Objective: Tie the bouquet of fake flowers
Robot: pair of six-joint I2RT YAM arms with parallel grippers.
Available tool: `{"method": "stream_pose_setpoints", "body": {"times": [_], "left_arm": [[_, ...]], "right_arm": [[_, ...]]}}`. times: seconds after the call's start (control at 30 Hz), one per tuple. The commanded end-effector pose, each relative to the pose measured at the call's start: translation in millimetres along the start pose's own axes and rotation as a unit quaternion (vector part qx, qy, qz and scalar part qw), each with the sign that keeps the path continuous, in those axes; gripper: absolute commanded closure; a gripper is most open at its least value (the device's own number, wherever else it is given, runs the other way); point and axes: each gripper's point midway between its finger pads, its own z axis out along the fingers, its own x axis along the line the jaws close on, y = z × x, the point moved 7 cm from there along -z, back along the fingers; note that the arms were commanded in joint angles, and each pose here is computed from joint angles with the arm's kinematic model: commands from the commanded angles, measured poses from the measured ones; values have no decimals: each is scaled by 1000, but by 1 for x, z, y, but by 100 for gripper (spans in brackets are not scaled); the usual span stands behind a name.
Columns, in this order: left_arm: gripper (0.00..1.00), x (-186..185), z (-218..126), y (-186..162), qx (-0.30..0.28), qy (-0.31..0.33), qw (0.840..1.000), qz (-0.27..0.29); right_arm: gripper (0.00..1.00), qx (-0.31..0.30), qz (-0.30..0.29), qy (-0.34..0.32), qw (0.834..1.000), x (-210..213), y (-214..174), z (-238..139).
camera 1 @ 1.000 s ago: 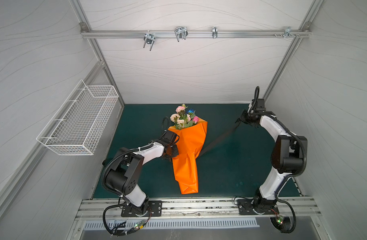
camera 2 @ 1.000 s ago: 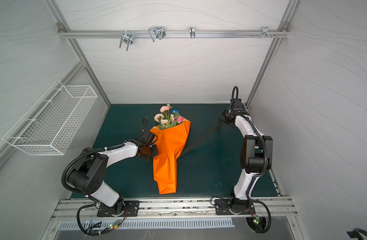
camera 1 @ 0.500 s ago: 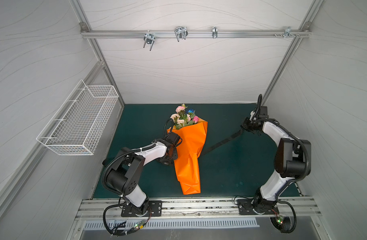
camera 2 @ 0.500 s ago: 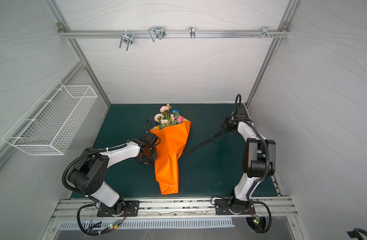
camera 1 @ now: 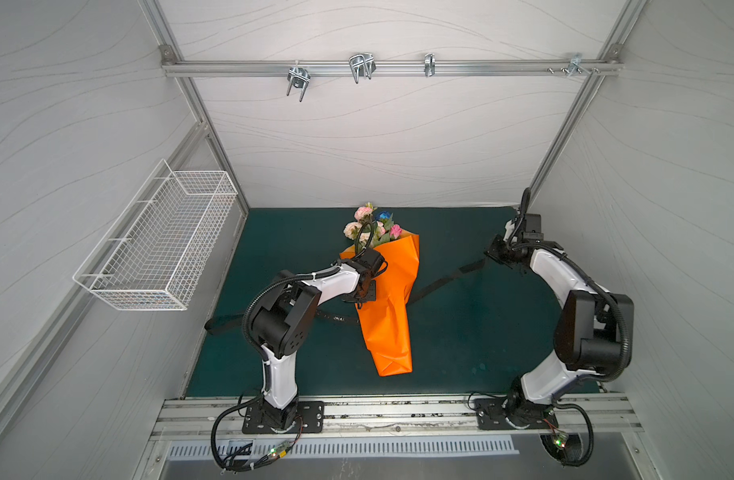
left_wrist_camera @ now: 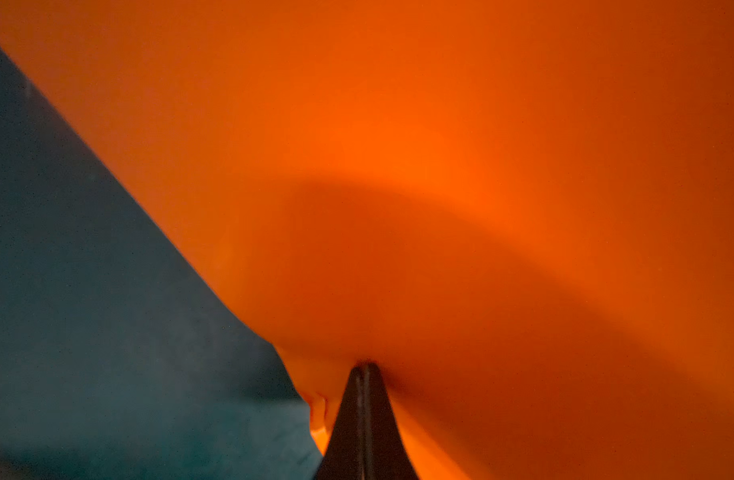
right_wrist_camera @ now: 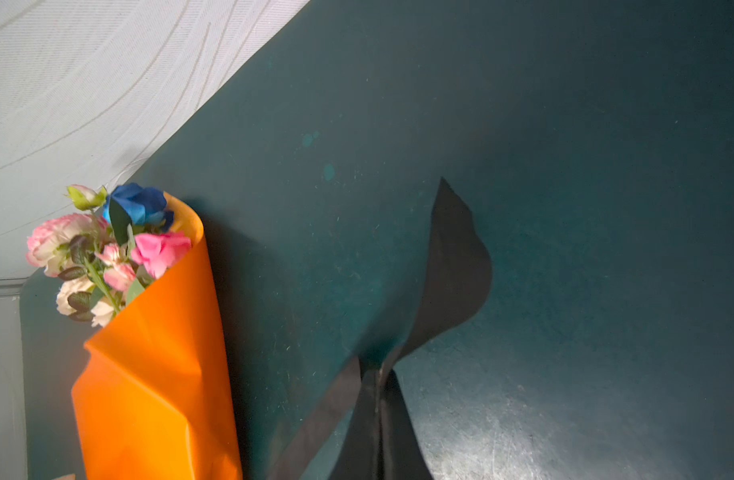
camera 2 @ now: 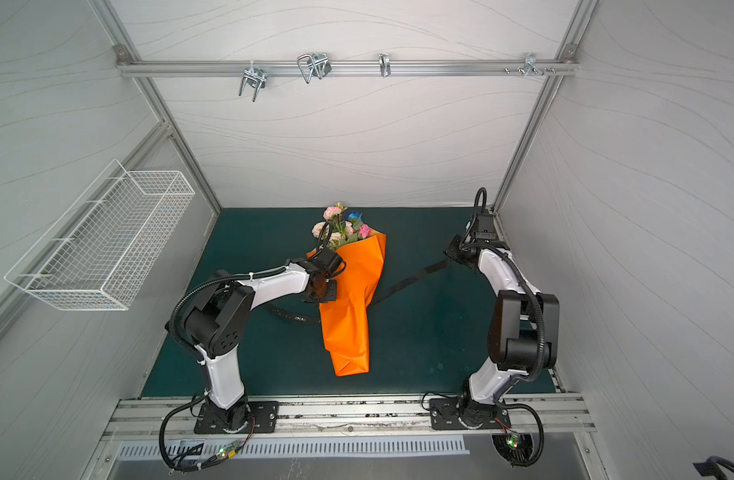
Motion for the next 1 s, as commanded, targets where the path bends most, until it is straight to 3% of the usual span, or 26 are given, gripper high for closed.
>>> {"method": "stream_pose_setpoints", "body": {"times": [0.0,0.27,0.5,0.6,0.7,0.8,0.97], "left_arm": [[97,-12,42,-19,50,-4,998,31],[100,-15,37,-17,47,3,999,20],[51,-1,-34,-2,-22,5,1000,-6],[46,9,-73,3,-63,2,998,-29],[39,31,-100,-3,-95,14,993,-73],[35,73,-106,-17,-106,25,981,-159],[34,145,-95,-47,-127,20,938,-323]], "right_arm": [[100,-17,-13,7,1000,6,3,-10],[100,-9,-24,17,1000,10,-4,-12],[100,-8,-48,16,999,19,-11,-13],[100,-14,-62,15,998,26,-12,-16],[100,-19,-73,17,997,33,-13,-20],[100,-24,-84,17,996,39,-13,-23],[100,-23,-96,26,995,48,-14,-22]]}}
